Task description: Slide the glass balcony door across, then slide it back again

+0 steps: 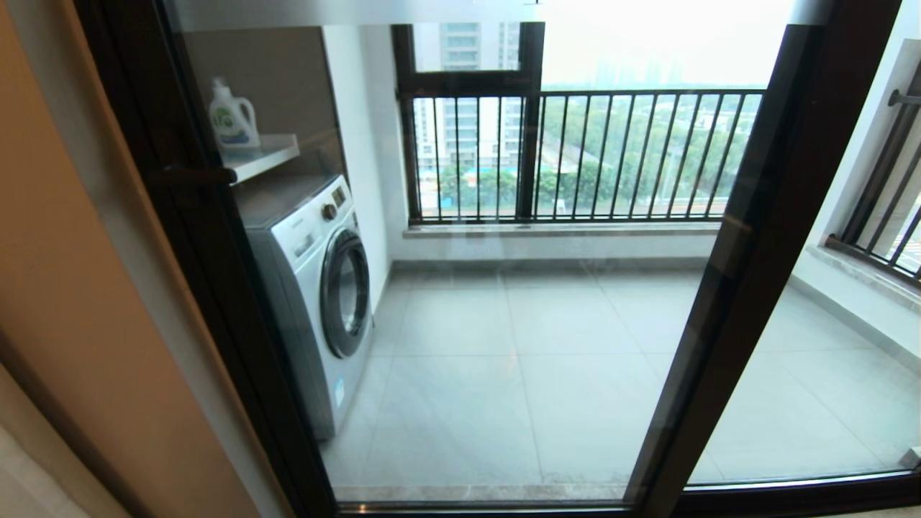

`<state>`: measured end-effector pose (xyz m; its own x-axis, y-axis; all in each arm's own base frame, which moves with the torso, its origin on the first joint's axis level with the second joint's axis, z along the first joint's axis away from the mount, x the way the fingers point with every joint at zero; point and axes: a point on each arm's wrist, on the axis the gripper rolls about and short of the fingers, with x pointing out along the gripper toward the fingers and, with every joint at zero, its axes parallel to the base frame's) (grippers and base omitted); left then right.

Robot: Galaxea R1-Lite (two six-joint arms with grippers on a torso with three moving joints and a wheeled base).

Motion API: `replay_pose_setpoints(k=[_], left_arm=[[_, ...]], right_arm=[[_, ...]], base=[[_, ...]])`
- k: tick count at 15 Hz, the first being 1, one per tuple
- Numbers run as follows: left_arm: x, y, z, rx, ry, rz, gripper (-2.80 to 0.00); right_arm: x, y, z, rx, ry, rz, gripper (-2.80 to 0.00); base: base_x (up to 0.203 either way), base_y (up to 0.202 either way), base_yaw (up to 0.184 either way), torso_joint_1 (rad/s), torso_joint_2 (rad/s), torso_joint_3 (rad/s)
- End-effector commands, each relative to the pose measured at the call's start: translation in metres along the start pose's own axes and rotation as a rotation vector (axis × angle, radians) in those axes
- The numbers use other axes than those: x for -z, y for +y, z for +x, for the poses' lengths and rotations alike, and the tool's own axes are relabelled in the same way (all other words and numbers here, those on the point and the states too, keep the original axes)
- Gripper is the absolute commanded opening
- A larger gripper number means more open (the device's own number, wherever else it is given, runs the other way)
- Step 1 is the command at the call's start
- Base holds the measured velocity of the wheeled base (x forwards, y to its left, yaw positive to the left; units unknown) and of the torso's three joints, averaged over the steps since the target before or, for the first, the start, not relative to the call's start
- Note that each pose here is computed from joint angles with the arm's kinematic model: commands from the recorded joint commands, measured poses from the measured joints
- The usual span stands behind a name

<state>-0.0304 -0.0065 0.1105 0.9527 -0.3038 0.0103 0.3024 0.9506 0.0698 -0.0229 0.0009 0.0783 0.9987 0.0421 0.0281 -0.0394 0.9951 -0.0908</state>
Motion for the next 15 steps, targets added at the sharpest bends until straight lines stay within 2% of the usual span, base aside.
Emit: replay_pose_setpoints(k=[1, 2, 3, 5, 6, 9, 10, 12, 15], left_arm=[[0.026, 0.003, 0.002, -0.199, 0.022, 0.021, -2.8], [0.028, 0.004, 0.003, -0.216, 0.016, -0.026, -2.8], [0.029, 0.004, 0.003, -0.231, 0.015, -0.044, -2.8], [0.034, 0.007, 0.004, -0.32, 0.024, 0.006, -2.8], [0.036, 0.006, 0.005, -0.286, 0.044, 0.02, -2.8], [0.036, 0.006, 0.005, -0.279, 0.038, 0.007, -2.8], [0.036, 0.006, 0.005, -0.285, 0.036, -0.003, -2.8], [0.036, 0.006, 0.005, -0.293, 0.025, -0.064, -2.8], [0.036, 0.006, 0.005, -0.3, 0.024, -0.064, -2.8]], right_arm=[[0.003, 0.0, 0.001, -0.002, 0.013, 0.0, -2.8], [0.003, 0.0, 0.001, -0.002, 0.012, 0.0, -2.8], [0.003, 0.0, 0.001, -0.002, 0.011, 0.0, -2.8], [0.003, 0.0, 0.001, -0.002, 0.011, 0.0, -2.8], [0.003, 0.0, 0.001, -0.002, 0.013, 0.0, -2.8], [0.003, 0.0, 0.001, -0.002, 0.011, 0.0, -2.8], [0.003, 0.0, 0.001, -0.002, 0.011, 0.0, -2.8], [0.003, 0.0, 0.001, -0.002, 0.013, 0.0, -2.8], [0.004, 0.0, 0.001, -0.004, 0.014, -0.005, -2.8]], base=[[0.0, 0.0, 0.0, 0.0, 0.0, 0.0], [0.0, 0.0, 0.0, 0.0, 0.0, 0.0], [0.0, 0.0, 0.0, 0.0, 0.0, 0.0], [0.0, 0.0, 0.0, 0.0, 0.0, 0.0], [0.0, 0.0, 0.0, 0.0, 0.0, 0.0], [0.0, 0.0, 0.0, 0.0, 0.0, 0.0], [0.0, 0.0, 0.0, 0.0, 0.0, 0.0], [0.0, 0.0, 0.0, 0.0, 0.0, 0.0], [0.0, 0.0, 0.0, 0.0, 0.0, 0.0]])
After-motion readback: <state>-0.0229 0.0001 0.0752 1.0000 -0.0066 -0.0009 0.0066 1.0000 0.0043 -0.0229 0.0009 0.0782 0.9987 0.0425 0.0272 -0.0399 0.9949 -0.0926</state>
